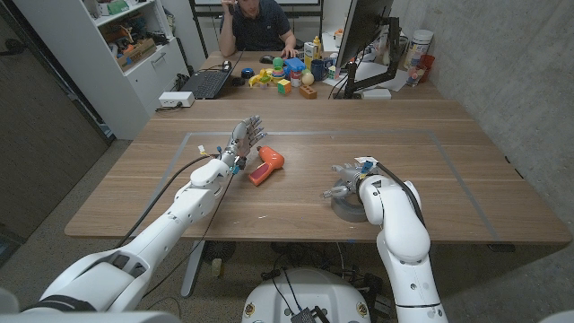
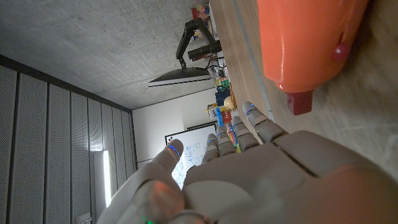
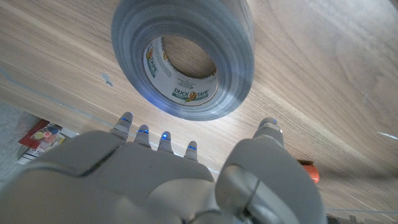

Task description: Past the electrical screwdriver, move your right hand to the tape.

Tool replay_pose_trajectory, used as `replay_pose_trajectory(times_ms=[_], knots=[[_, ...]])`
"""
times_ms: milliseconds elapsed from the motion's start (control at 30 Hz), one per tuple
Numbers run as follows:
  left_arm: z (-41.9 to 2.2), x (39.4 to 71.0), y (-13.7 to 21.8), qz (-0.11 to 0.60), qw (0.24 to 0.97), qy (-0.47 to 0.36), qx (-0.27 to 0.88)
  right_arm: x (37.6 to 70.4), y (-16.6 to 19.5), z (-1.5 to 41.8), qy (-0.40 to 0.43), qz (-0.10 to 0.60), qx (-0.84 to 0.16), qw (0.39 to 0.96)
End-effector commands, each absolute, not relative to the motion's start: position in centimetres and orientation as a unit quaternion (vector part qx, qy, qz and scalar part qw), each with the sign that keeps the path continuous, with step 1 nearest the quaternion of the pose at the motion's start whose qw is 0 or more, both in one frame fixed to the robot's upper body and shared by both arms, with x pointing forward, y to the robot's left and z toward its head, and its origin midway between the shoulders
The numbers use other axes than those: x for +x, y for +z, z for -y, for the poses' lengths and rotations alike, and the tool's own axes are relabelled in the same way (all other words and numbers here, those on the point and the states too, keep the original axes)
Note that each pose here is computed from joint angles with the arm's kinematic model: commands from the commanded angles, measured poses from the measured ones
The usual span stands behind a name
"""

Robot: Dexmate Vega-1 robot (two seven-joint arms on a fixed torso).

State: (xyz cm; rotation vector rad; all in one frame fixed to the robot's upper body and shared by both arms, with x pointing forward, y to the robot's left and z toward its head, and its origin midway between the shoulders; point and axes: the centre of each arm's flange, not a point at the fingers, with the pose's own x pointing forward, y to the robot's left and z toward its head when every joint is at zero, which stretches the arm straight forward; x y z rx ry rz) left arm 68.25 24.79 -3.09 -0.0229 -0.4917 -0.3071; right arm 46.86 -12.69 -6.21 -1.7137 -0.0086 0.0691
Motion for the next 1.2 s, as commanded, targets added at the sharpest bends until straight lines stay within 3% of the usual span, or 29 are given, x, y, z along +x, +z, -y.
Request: replay_pose_trajectory(times_ms=[33,1200], knots=[[-24.86,68.26,-3.16,0.244,0.958,-0.152,-0.012,46.68,-6.03,12.4,0.027,0.009,-0.754,0.657],[-24.94,68.48,-3.14,0.245,0.958,-0.151,-0.013,46.98,-5.69,12.22,0.026,0.012,-0.749,0.662]])
